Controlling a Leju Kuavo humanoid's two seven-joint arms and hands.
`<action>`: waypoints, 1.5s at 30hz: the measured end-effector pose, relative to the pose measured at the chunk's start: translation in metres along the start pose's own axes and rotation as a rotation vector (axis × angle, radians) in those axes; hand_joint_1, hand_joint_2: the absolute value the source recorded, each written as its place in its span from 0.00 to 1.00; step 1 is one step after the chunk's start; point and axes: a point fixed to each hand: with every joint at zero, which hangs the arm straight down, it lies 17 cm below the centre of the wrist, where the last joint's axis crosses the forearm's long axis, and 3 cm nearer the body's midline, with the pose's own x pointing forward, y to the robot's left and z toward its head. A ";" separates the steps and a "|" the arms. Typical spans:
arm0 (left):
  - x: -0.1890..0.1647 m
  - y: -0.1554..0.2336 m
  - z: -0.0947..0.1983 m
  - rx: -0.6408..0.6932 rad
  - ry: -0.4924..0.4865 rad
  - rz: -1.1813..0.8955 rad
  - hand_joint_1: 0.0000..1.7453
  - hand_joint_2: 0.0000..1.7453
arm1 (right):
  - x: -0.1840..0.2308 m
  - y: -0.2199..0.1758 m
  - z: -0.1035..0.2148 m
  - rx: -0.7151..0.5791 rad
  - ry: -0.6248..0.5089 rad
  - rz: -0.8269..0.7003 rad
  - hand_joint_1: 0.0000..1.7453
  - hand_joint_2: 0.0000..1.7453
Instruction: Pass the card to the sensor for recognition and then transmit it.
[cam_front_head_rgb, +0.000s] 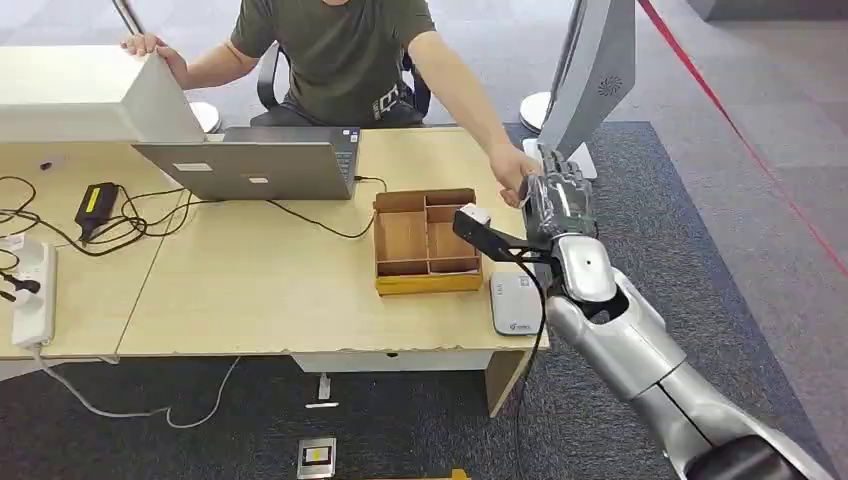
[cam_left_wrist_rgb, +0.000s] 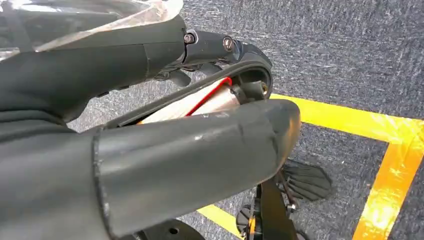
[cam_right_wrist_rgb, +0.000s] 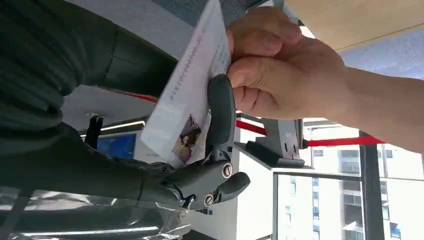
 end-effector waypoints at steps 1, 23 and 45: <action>0.000 0.000 0.000 0.000 0.000 0.000 0.00 0.00 | 0.002 0.000 0.000 -0.001 -0.004 -0.002 1.00 1.00; -0.002 0.006 -0.001 0.019 0.012 0.021 0.00 0.00 | 0.023 0.048 0.003 0.063 -0.072 -0.011 1.00 1.00; -0.003 0.012 -0.001 0.050 0.012 0.038 0.00 0.00 | -0.025 0.100 -0.004 0.195 0.010 0.127 1.00 1.00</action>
